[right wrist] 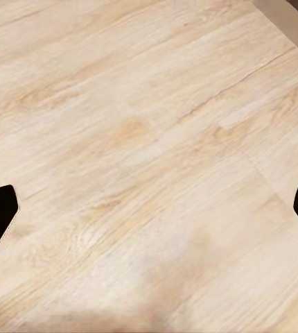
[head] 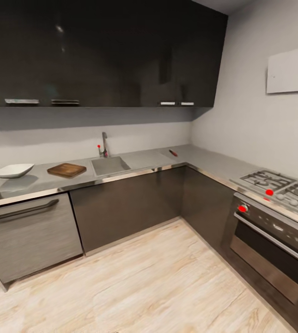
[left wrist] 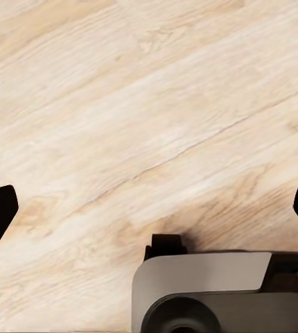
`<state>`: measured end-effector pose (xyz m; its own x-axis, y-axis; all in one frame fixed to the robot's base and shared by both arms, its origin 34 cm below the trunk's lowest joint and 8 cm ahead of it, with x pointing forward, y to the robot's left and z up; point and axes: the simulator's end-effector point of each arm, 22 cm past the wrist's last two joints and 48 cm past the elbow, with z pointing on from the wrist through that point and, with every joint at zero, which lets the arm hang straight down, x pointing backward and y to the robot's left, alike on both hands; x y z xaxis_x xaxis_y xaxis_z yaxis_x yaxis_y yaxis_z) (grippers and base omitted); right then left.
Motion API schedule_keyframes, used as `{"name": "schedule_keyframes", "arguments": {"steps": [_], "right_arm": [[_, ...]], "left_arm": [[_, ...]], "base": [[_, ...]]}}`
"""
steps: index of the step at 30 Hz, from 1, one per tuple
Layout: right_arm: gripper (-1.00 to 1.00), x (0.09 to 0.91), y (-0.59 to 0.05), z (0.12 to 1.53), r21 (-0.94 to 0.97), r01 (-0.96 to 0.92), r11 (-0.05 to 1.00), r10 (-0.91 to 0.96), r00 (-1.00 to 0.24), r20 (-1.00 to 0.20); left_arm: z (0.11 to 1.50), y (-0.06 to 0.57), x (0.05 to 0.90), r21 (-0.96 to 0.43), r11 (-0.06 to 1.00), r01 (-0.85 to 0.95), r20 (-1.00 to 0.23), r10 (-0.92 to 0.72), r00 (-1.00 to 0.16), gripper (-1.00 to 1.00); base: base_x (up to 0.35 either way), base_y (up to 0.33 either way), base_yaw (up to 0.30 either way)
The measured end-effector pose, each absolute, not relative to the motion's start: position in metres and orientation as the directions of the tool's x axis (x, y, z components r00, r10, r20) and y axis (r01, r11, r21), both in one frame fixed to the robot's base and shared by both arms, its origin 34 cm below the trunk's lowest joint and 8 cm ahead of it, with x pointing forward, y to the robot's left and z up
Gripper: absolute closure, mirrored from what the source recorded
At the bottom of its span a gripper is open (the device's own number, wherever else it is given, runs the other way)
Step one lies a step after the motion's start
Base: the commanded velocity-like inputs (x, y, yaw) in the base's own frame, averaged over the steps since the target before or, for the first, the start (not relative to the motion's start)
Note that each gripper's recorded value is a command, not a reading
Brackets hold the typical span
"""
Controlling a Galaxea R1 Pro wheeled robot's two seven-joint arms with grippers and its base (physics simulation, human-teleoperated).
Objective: In the kitchen, take the Vidalia onion out of the sink, dice it on the chopping board with the paring knife, put the diced onion into the bowl on the countertop, then place both the paring knife and the chopping board into the sink.
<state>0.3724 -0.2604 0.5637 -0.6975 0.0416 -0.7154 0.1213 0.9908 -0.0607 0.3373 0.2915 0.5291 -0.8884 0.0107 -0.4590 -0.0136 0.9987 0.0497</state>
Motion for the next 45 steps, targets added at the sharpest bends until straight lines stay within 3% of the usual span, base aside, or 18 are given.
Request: {"name": "schedule_keyframes", "arguments": {"steps": [45], "right_arm": [[-1.00, 0.367, -0.260, 0.625, -0.061, 0.119, 0.991, 0.040, -0.698, -0.715]], "left_arm": [[0.590, 0.292, 0.331, 0.050, 0.999, -0.014, -0.456, 0.011, -0.890, -1.00]], "base": [[0.000, 0.000, 0.283]]}}
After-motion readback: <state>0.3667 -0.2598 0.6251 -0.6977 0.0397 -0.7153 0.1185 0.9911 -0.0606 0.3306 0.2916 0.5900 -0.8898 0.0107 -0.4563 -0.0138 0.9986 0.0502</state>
